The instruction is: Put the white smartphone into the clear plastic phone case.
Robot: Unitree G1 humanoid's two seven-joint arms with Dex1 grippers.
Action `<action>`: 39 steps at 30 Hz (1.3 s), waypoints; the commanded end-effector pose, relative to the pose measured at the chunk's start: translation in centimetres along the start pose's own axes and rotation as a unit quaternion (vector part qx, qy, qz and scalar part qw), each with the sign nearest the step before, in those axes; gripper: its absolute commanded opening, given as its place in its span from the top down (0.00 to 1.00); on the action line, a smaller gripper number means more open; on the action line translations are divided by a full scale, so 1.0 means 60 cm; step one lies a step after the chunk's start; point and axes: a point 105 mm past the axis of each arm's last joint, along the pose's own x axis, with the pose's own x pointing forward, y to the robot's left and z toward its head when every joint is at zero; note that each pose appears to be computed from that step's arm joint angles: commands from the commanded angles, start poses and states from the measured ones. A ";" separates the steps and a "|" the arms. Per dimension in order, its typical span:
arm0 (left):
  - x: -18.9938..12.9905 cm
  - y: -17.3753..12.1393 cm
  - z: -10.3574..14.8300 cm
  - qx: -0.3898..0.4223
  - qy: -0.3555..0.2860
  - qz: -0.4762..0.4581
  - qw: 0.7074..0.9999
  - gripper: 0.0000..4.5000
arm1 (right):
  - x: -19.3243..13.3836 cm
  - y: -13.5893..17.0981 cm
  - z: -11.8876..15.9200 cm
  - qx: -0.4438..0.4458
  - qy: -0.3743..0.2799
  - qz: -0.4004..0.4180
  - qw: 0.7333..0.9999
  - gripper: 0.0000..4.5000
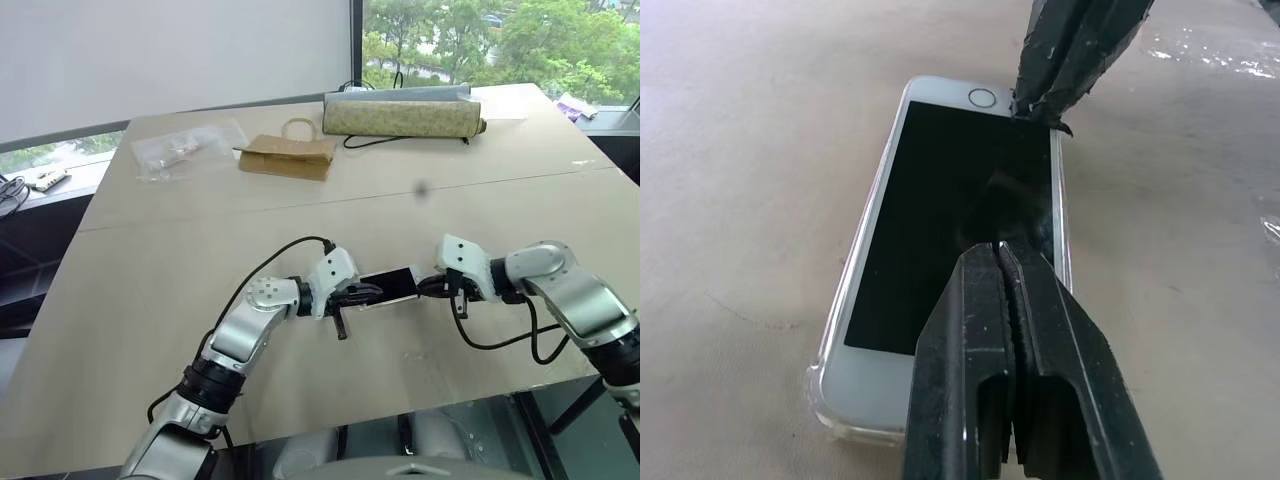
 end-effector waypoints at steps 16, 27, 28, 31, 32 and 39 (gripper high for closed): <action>0.007 0.002 -0.019 -0.008 0.022 0.006 1.000 0.99 | 0.018 0.034 -0.004 0.102 -0.054 0.040 0.993 1.00; 0.005 0.002 -0.022 -0.013 0.023 0.006 1.000 0.99 | -0.015 -0.028 0.053 0.099 -0.147 -0.057 0.983 1.00; 0.005 0.002 -0.022 -0.013 0.023 0.006 1.000 0.99 | -0.009 -0.033 0.047 0.095 -0.136 -0.064 0.984 1.00; 0.004 0.003 -0.022 -0.012 0.024 0.007 1.000 0.99 | 0.011 -0.042 0.034 0.095 -0.110 -0.066 0.987 1.00; 0.004 0.003 -0.022 -0.012 0.024 0.008 1.000 0.99 | 0.021 -0.044 0.025 0.096 -0.094 -0.063 0.989 1.00; 0.006 -0.002 -0.022 -0.016 0.021 0.011 1.000 0.99 | 0.051 -0.023 -0.039 0.129 0.022 -0.007 0.991 1.00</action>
